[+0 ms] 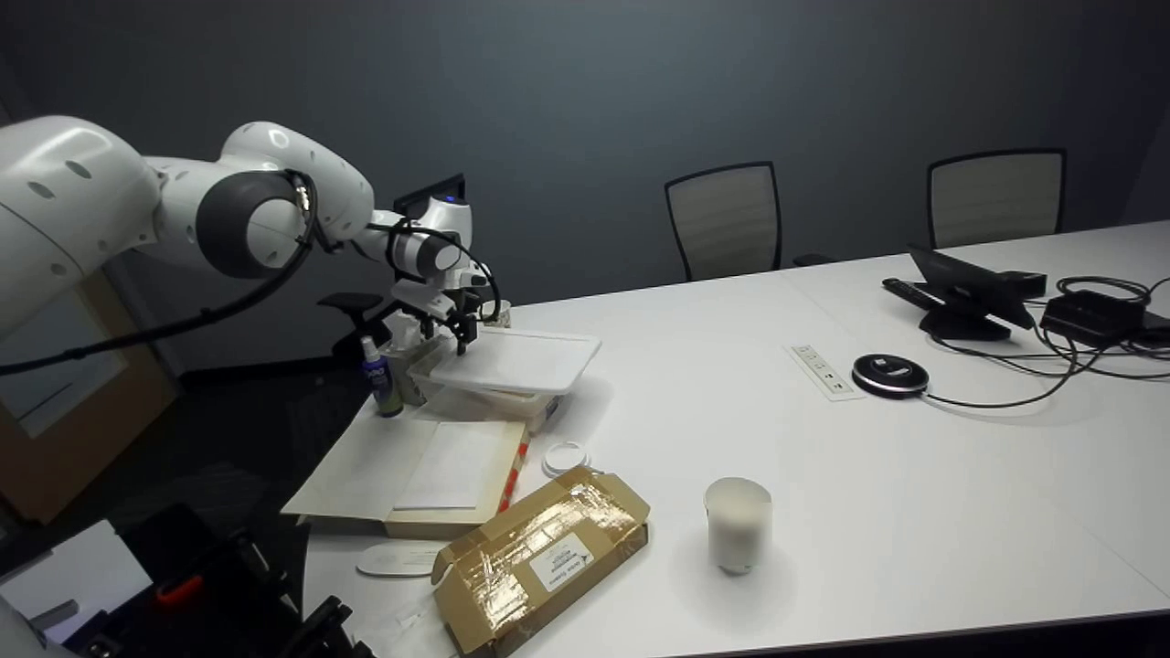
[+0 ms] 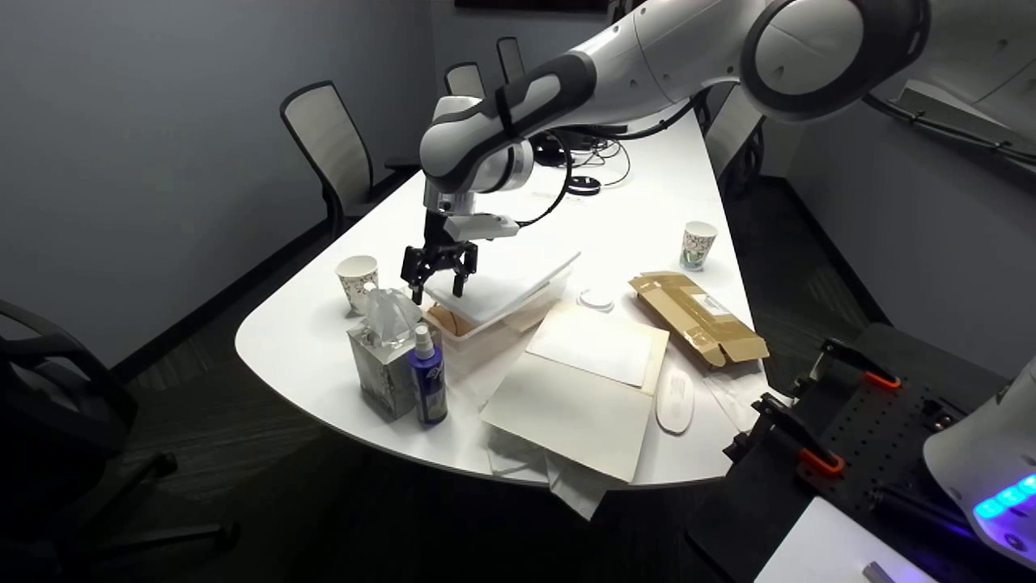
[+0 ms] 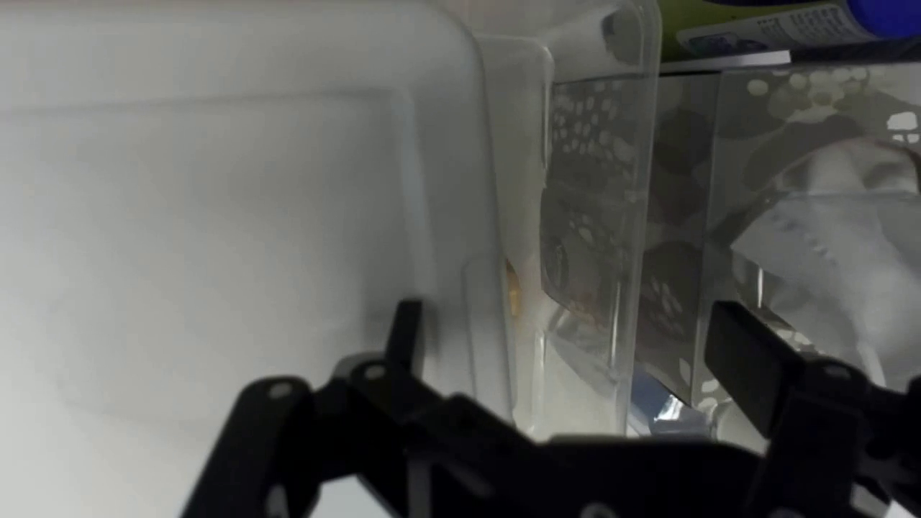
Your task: Cover the lunchbox
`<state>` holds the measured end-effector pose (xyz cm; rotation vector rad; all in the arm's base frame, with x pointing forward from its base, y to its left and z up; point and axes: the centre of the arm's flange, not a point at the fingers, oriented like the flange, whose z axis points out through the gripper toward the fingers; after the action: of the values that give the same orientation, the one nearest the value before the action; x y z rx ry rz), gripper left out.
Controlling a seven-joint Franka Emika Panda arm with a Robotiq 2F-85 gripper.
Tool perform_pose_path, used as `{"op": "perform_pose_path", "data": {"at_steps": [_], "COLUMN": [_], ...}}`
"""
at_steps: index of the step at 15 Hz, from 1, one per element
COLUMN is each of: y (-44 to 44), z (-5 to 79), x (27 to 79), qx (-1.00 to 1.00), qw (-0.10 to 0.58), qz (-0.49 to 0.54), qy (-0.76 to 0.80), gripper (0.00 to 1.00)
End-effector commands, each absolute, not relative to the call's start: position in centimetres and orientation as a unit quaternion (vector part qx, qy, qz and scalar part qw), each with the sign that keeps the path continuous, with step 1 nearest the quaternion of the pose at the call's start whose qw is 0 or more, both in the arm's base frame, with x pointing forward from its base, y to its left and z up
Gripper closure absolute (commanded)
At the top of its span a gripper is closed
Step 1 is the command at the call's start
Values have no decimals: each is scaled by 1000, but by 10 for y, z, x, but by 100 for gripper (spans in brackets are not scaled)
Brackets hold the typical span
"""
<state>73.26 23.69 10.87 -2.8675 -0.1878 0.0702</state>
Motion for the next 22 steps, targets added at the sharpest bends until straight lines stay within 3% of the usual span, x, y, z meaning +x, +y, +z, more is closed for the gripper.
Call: {"op": "perform_pose_path", "data": {"at_steps": [1, 18, 22], "y": [245, 264, 263], "z": [104, 132, 130], "x": [742, 754, 751], "qx": [-983, -967, -972], "qw": [163, 227, 204], "qz": [34, 22, 31], "qy": [-76, -110, -109], "gripper": [0, 0, 0]}}
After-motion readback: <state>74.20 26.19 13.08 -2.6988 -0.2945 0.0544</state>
